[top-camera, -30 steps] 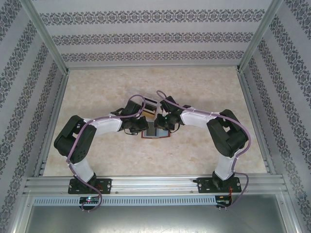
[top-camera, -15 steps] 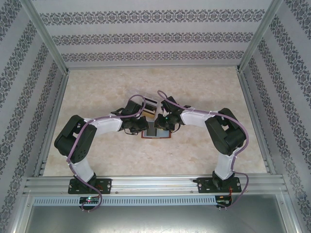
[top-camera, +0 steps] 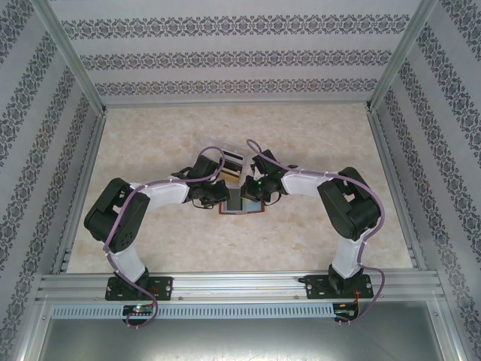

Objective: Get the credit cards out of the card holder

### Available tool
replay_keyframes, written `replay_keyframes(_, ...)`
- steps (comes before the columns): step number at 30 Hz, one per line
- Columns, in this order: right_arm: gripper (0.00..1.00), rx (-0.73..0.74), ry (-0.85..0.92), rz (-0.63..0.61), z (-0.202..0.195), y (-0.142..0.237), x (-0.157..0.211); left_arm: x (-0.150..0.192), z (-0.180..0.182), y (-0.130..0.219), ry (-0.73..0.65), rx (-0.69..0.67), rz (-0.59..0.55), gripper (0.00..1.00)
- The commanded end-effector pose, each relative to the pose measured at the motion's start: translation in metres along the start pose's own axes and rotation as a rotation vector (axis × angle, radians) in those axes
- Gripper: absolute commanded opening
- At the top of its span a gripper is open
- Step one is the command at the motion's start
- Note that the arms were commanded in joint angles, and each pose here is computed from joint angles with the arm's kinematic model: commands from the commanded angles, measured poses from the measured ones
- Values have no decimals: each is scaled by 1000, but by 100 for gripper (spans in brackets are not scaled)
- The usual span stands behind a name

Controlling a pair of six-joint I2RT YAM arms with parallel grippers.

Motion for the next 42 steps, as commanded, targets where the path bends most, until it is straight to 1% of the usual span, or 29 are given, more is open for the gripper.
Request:
replay_keyframes(1,5,8,5,-2,-4,3,5,4,22,-7,40,-92,19,12)
replay_keyframes(11,2,57,2,-37,-17,19,8,2,19,-3,39,-89,2,14)
replay_keyframes(15,2,42,1,-38,-16,19,7,2,10,1,23,-40,1,15)
replay_keyframes(17,5,25,0,-37,-13,19,6,0,2,6,11,0,-7,15)
replay_keyframes(22,21,25,-12,-33,-12,18,5,0,-16,15,-30,73,-3,14)
replay_keyframes(25,25,30,-29,-23,-15,15,6,2,-17,13,-38,72,10,12)
replay_keyframes(32,27,28,-39,-10,-17,10,9,7,-15,5,-43,67,37,10)
replay_keyframes(38,26,15,-45,0,-18,6,10,10,-18,2,-52,73,45,10)
replay_keyframes(40,25,5,-47,-4,-17,6,9,11,-20,2,-56,68,49,10)
replay_keyframes(42,24,-6,-49,-7,-15,6,9,12,-18,1,-55,33,46,10)
Point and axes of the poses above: each hand's point on the last joint's axis, 136 mm out from that joint toward the fingers, its own y axis back along the fingers, its own z axis along the line the jaws close on, x = y × z, the point moved 5 cm from there along y, back along the fingers, and after that the axes turned 14 degrees about y, right-handed, at the moved point
